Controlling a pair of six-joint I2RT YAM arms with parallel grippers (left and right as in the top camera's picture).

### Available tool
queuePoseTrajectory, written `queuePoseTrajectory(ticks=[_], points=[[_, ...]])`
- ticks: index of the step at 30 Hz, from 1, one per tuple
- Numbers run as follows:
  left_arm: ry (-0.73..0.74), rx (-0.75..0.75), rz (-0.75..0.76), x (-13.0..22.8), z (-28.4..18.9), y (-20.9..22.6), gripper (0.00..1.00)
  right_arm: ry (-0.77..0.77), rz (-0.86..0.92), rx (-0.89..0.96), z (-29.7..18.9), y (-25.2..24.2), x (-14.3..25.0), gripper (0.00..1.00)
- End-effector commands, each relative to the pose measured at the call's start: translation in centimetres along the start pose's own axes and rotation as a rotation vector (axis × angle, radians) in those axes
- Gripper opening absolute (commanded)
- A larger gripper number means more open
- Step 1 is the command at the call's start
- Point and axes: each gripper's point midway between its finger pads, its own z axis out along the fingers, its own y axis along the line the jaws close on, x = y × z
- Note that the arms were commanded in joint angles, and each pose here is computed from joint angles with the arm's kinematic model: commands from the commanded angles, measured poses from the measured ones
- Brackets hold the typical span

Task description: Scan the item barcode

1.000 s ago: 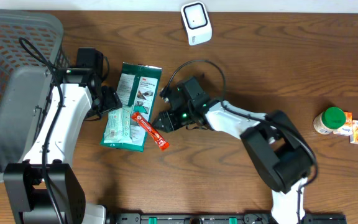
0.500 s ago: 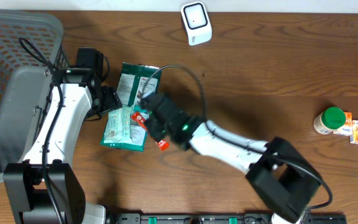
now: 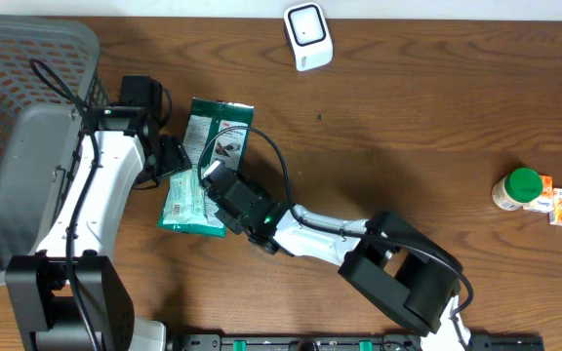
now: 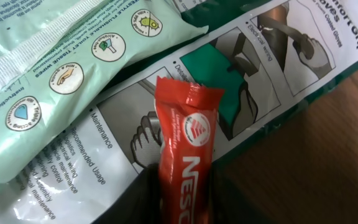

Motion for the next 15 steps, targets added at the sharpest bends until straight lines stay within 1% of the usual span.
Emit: queuePoseTrajectory(ticks=[1,3,4,5,8,12,15], points=[[-0.03,0.005,-0.007,-0.6,-0.9,0.2,0.93,-0.001,-0.011,0.018,0.0,-0.2,0.0,0.27],[-0.03,0.005,-0.007,-0.6,-0.9,0.2,0.93,0.008,-0.009,0.007,0.0,0.0,0.2,0.08],[-0.03,0.005,-0.007,-0.6,-0.9,0.2,0.93,0.011,-0.009,-0.011,0.0,0.3,0.3,0.01],[-0.03,0.005,-0.007,-0.6,-0.9,0.2,0.93,0.01,-0.008,-0.019,0.0,0.4,0.2,0.01],[-0.03,0.005,-0.007,-0.5,-0.9,0.2,0.93,-0.038,0.047,-0.029,-1.8,0.0,-2.1,0.01],[-0.03,0.005,-0.007,-0.6,-0.9,0.2,0.93,-0.168,0.18,-0.191,-8.0,-0.5,-7.9,0.01],[-0.03,0.005,-0.007,-0.6,-0.9,0.2,0.93,-0.205,0.319,-0.291,-11.5,-1.8,-9.9,0.01]])
